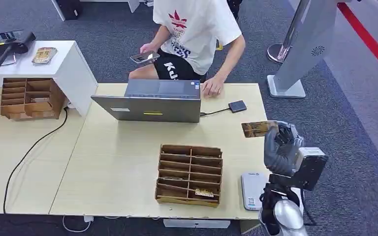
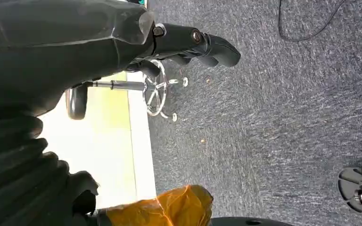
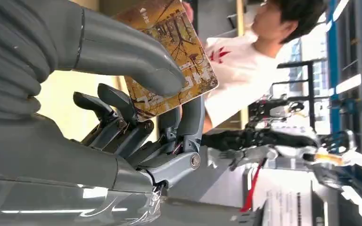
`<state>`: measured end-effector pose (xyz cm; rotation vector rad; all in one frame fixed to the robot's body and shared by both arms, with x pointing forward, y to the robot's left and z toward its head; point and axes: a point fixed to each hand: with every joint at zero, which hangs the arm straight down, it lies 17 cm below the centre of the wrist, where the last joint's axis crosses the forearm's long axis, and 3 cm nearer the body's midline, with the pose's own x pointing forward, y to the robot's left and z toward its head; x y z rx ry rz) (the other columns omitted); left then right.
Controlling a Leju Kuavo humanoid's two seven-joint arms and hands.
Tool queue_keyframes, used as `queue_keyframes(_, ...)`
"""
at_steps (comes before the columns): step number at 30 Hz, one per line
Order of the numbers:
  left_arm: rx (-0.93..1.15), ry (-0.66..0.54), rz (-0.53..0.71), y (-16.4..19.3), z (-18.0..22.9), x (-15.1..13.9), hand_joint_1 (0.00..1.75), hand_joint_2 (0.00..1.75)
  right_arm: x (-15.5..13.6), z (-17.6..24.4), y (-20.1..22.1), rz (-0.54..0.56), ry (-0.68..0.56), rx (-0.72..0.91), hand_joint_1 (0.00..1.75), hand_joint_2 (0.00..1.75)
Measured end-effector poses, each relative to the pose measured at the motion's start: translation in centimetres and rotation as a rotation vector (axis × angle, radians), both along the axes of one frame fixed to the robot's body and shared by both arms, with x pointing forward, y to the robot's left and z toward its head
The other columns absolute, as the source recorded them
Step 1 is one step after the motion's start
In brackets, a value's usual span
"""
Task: Pass the card to the sensor for recognition and then transmit it.
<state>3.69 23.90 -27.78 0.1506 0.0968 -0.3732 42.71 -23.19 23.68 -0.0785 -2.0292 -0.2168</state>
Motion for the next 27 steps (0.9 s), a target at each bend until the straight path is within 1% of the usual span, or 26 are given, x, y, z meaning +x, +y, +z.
queue_keyframes(5, 0.0, 0.002, 0.007, 0.0, 0.0, -0.1, 0.0, 1.75, -0.7, -2.7, -2.8, -0.065, 0.065, -0.022, 1.75, 1.75)
queue_keyframes(11, -0.001, 0.004, 0.02, -0.1, 0.0, -0.1, 0.0, 1.75, -1.2, -4.5, -4.6, -0.111, 0.11, -0.048, 1.75, 1.75)
queue_keyframes(16, 0.001, 0.004, 0.037, -0.1, 0.0, -0.2, 0.0, 1.75, -2.1, -6.5, -7.5, -0.179, 0.159, -0.062, 1.75, 1.75)
queue_keyframes(22, 0.003, 0.005, 0.051, -0.1, 0.0, -0.3, 0.0, 1.75, -2.9, -8.3, -9.1, -0.207, 0.216, -0.101, 1.75, 1.75)
queue_keyframes(27, 0.006, 0.005, 0.063, -0.1, 0.0, -0.4, 0.0, 1.75, -3.6, -11.3, -9.5, -0.215, 0.311, -0.195, 1.75, 1.75)
